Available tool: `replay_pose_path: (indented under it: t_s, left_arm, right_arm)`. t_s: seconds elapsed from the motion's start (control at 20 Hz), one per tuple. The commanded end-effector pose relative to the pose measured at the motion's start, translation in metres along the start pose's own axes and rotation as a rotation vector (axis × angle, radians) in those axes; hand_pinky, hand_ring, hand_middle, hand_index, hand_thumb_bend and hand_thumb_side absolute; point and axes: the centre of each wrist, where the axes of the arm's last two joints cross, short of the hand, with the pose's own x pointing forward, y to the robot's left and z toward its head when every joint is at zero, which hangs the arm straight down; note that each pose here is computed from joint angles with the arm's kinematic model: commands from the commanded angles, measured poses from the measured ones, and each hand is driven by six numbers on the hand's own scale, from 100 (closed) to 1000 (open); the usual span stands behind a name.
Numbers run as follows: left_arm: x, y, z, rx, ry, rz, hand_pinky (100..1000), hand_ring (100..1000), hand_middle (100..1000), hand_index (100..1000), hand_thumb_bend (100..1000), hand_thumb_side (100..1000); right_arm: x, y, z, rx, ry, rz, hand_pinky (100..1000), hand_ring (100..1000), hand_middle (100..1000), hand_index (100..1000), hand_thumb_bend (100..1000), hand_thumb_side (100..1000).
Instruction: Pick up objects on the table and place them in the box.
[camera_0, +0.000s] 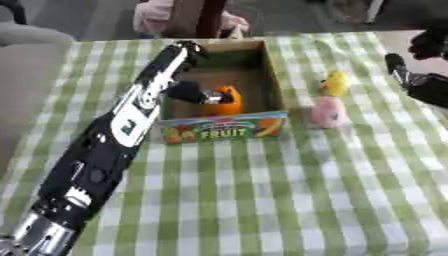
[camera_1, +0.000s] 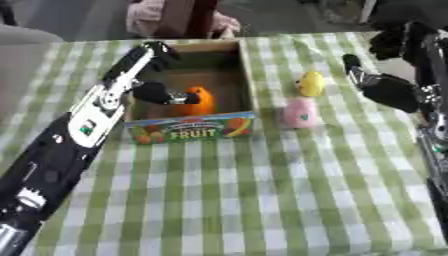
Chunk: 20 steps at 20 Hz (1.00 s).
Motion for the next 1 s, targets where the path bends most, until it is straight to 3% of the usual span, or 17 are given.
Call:
replay_pose_path:
  t_s: [0.05,0.4,0.7,1.0]
  left_arm:
    - [0.010,0.034,0.007,0.094,-0.044,0.027,673,698,730,755,922,512]
    - [0.018,0.065,0.046,0.244,-0.100,0.175,636,648,677,736,893,423]
    - [0.011,0.066,0.077,0.293,-0.066,0.267,626,634,664,729,880,387]
    - [0.002,0.059,0.091,0.322,-0.024,0.329,619,625,655,726,876,370]
  right_arm:
    - [0.003,-0.013,-0.007,-0.007,-0.016,0.046,630,620,562,741,373,100]
    - [-0.012,-0.027,-0.014,0.096,0.035,0.149,635,629,576,747,407,100]
    - [-0.034,-0.035,-0.024,0.201,0.106,0.253,642,642,595,760,428,100]
    - [-0.063,-0.023,-0.028,0.293,0.199,0.309,643,646,601,768,434,100]
